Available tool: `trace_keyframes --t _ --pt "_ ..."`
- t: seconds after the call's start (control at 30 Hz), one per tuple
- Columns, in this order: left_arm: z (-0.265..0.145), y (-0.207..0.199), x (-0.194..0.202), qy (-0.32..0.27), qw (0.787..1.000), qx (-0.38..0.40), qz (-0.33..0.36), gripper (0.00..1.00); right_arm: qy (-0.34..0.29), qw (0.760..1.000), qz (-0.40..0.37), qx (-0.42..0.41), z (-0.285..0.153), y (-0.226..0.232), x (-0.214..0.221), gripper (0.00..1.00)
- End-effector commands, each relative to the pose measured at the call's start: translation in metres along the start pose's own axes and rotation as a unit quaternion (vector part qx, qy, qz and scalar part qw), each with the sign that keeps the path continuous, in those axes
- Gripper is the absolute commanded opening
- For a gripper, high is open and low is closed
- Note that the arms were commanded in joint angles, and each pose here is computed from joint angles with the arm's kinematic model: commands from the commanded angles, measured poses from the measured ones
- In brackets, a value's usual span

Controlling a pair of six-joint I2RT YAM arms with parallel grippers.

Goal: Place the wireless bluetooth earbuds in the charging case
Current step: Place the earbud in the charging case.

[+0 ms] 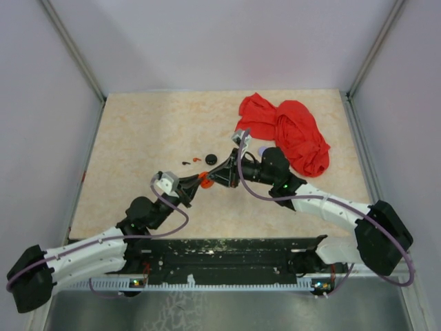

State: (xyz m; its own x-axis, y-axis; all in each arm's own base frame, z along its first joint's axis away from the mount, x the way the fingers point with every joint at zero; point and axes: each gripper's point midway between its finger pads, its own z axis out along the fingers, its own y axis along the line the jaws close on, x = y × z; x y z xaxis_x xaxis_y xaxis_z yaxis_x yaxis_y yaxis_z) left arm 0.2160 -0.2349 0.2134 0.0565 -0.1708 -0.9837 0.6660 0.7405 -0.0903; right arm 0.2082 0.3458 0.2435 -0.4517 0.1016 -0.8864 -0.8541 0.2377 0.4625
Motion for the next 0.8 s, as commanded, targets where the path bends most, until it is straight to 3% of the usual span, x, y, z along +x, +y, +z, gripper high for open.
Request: trace_keyframes --t 0.0,0.77 --pt "-0.0009 -0.0002 -0.0109 -0.025 1.000 0.002 -0.010 0.00 -0.034 0.999 -0.013 -0.027 0.0024 0.0116 -0.0198 0.07" --pt "-0.0023 -0.0015 -0.0204 -0.050 0.998 0.004 -0.028 0.00 -0.022 1.000 0.008 -0.014 0.0060 0.0030 -0.0111 0.07"
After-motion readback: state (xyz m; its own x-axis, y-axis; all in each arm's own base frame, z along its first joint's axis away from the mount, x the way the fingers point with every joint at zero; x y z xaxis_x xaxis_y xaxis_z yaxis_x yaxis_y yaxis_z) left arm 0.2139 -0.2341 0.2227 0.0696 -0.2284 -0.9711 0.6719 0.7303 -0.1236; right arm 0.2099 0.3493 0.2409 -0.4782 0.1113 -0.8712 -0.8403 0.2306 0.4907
